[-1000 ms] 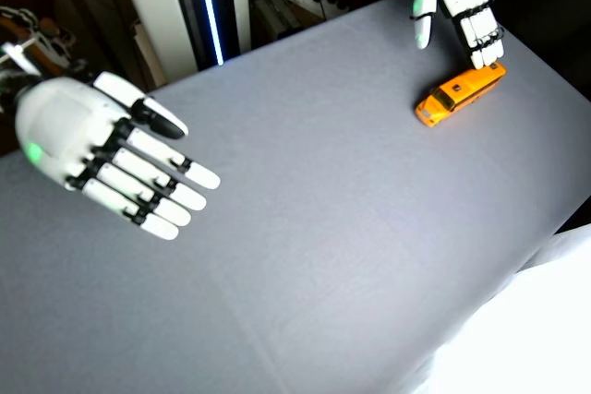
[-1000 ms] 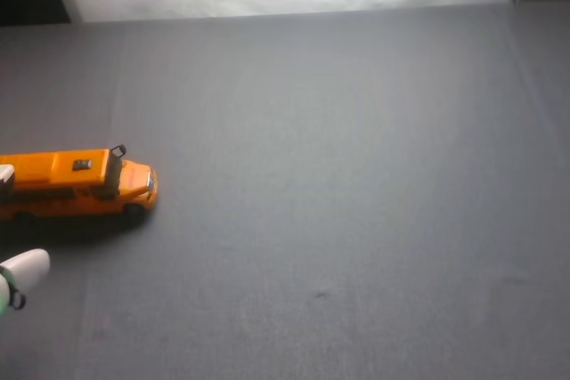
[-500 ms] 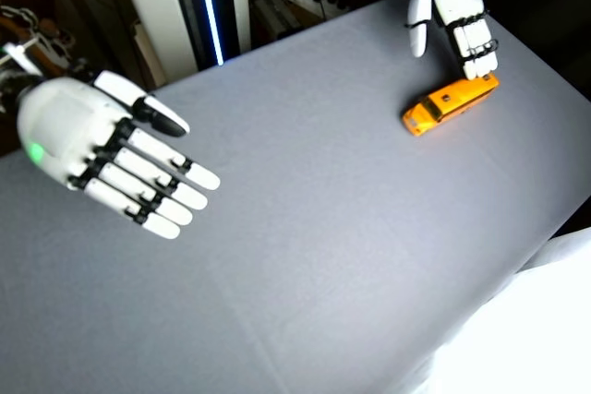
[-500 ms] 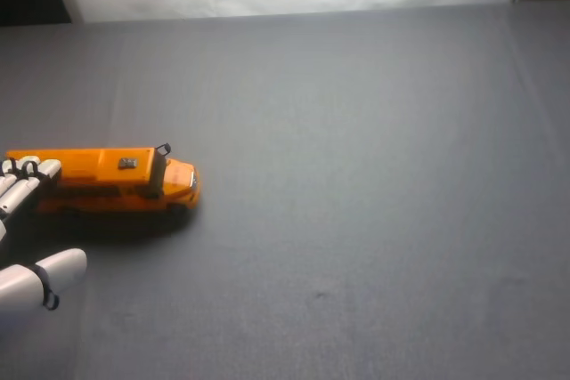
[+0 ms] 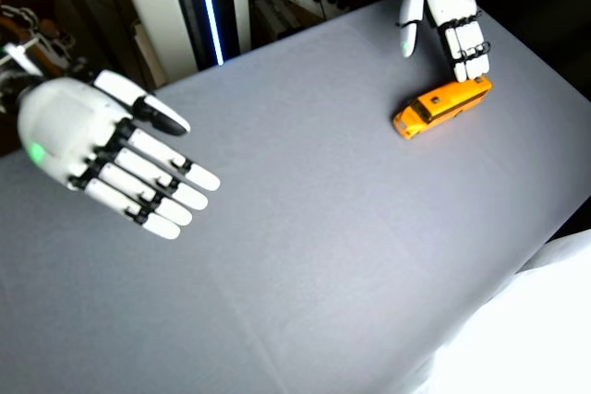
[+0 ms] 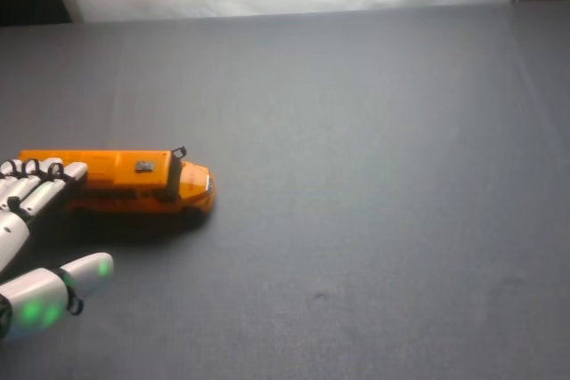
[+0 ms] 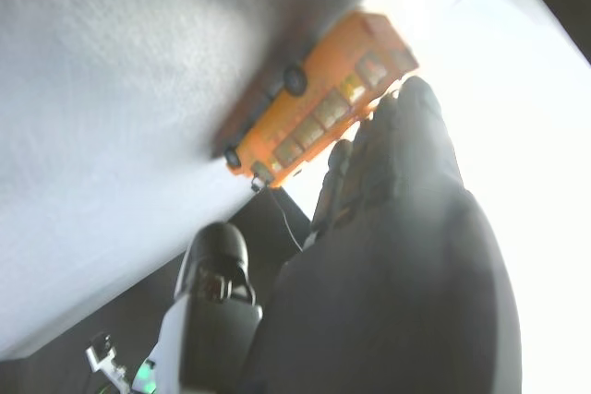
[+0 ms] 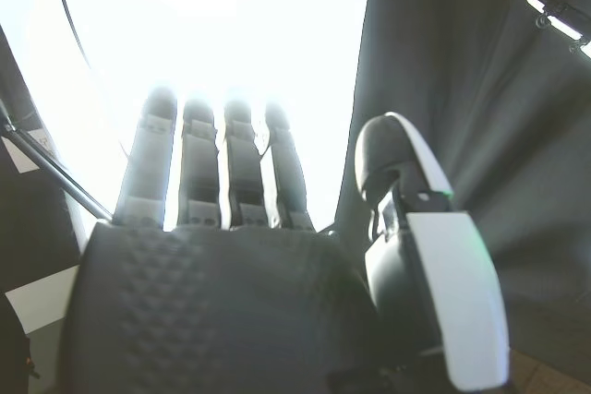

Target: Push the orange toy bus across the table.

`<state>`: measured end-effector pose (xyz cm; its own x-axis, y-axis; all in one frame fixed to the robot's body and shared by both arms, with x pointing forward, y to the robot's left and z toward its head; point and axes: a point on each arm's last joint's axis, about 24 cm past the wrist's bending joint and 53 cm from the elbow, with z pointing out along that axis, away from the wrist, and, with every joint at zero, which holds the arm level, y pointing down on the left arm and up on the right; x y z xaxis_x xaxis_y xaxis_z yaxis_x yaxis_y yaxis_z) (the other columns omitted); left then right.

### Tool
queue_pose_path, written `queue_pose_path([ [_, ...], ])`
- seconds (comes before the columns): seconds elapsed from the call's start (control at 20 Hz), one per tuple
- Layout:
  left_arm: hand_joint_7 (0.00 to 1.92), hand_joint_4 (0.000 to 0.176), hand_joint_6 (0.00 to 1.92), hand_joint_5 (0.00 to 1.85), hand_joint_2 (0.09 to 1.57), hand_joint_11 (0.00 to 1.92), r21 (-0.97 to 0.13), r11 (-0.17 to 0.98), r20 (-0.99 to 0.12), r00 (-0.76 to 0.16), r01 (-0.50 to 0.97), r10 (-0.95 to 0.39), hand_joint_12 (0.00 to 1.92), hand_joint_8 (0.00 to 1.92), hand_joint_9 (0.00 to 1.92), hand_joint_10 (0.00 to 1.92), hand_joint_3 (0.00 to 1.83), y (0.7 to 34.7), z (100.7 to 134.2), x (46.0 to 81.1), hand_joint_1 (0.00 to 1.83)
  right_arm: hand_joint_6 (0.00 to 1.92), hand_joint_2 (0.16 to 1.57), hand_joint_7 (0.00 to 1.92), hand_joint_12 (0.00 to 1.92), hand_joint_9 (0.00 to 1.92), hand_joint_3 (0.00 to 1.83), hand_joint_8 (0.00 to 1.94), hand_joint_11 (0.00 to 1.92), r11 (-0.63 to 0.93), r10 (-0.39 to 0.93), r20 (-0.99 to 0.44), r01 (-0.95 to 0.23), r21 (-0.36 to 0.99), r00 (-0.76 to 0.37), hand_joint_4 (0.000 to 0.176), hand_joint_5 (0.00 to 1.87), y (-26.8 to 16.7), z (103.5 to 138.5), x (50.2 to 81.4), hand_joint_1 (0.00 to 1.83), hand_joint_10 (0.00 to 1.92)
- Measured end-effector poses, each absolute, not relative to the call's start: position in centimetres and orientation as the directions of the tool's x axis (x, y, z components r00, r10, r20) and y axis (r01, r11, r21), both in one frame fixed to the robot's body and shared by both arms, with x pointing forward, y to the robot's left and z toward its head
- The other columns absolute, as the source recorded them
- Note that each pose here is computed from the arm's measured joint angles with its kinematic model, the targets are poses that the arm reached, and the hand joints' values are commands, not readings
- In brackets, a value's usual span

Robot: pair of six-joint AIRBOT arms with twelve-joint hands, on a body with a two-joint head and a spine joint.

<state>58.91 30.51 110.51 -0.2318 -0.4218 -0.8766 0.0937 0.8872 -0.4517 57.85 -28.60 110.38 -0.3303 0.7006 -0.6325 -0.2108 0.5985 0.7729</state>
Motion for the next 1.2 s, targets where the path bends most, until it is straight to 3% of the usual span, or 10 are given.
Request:
queue_pose_path([
  [0.15,0.0,0.051,0.0,0.0,1.27,0.0,-0.458,0.881,-0.874,-0.239,0.118,-0.423,0.0,0.0,0.0,0.0,0.0,29.6,110.6,58.9,0.0,0.0,1.4,0.19,0.1,0.1,0.0,0.0,0.04,0.598,0.701,-0.632,-0.211,0.773,-0.331,0.019,0.24,-28.6,110.4,57.8,0.37,0.0],
  [0.25,0.0,0.03,0.0,0.0,1.27,0.0,-0.461,0.876,-0.876,-0.234,0.142,-0.422,0.0,0.0,0.0,0.0,0.0,29.0,111.0,59.0,0.0,0.0,1.4,0.19,0.1,0.1,0.0,0.0,0.04,0.598,0.7,-0.632,-0.21,0.773,-0.332,0.014,0.25,-28.6,110.3,57.8,0.38,0.0],
  [0.4,0.0,0.056,0.0,0.0,1.26,0.0,-0.47,0.865,-0.874,-0.229,0.178,-0.428,0.0,0.0,0.0,0.0,0.0,27.9,111.5,59.1,0.0,0.0,1.4,0.19,0.1,0.1,0.0,0.0,0.04,0.599,0.701,-0.632,-0.208,0.774,-0.332,0.026,0.24,-28.6,110.3,57.8,0.37,0.0],
  [0.45,0.0,0.039,0.0,0.0,1.26,0.0,-0.473,0.861,-0.873,-0.235,0.186,-0.428,0.0,0.0,0.0,0.0,0.0,27.5,111.4,59.0,0.0,0.0,1.4,0.19,0.1,0.1,0.0,0.0,0.04,0.598,0.701,-0.631,-0.208,0.774,-0.332,0.027,0.24,-28.6,110.3,57.8,0.37,0.0],
  [0.55,0.0,0.039,0.0,0.0,1.25,0.0,-0.482,0.855,-0.866,-0.256,0.191,-0.43,0.0,0.0,0.0,0.0,0.0,26.8,110.7,58.9,0.0,0.0,1.4,0.2,0.1,0.1,0.0,0.0,0.03,0.597,0.702,-0.628,-0.205,0.776,-0.335,0.031,0.24,-28.5,110.1,57.8,0.36,0.0],
  [0.7,0.0,0.061,0.0,0.0,1.24,0.0,-0.486,0.854,-0.859,-0.28,0.183,-0.429,0.0,0.0,0.0,0.0,0.0,26.5,109.7,59.0,0.0,0.0,1.41,0.19,0.1,0.09,0.0,0.0,0.01,0.597,0.702,-0.627,-0.202,0.776,-0.337,0.032,0.23,-28.5,110.0,57.8,0.36,0.0],
  [0.75,0.0,0.052,0.0,0.01,1.25,0.0,-0.49,0.853,-0.856,-0.283,0.18,-0.432,0.0,0.0,0.0,0.0,0.0,26.4,109.6,59.2,0.0,0.0,1.4,0.19,0.12,0.09,0.0,0.0,0.03,0.597,0.702,-0.628,-0.201,0.776,-0.336,0.034,0.24,-28.5,110.0,57.8,0.37,0.0],
  [0.9,0.0,0.055,0.0,0.0,1.24,0.0,-0.488,0.851,-0.858,-0.29,0.195,-0.425,0.0,0.0,0.0,0.0,0.0,25.7,109.2,59.3,0.0,0.0,1.41,0.18,0.13,0.09,0.0,0.0,0.02,0.597,0.702,-0.627,-0.201,0.776,-0.336,0.043,0.23,-28.5,110.0,57.8,0.34,0.0],
  [1.1,0.0,0.027,0.0,0.01,1.26,0.0,-0.502,0.836,-0.85,-0.307,0.221,-0.429,0.0,0.0,0.0,0.0,0.0,24.2,109.0,59.6,0.0,0.0,1.41,0.19,0.14,0.09,0.0,0.0,0.0,0.597,0.702,-0.628,-0.202,0.776,-0.338,0.05,0.23,-28.5,110.0,57.8,0.3,0.0],
  [1.2,0.0,0.025,0.0,0.0,1.27,0.0,-0.508,0.827,-0.846,-0.318,0.24,-0.427,0.0,0.0,0.0,0.0,0.0,23.2,108.9,59.8,0.0,0.0,1.41,0.18,0.15,0.08,0.0,0.0,0.0,0.597,0.702,-0.627,-0.202,0.777,-0.337,0.039,0.22,-28.5,110.0,57.8,0.3,0.0],
])
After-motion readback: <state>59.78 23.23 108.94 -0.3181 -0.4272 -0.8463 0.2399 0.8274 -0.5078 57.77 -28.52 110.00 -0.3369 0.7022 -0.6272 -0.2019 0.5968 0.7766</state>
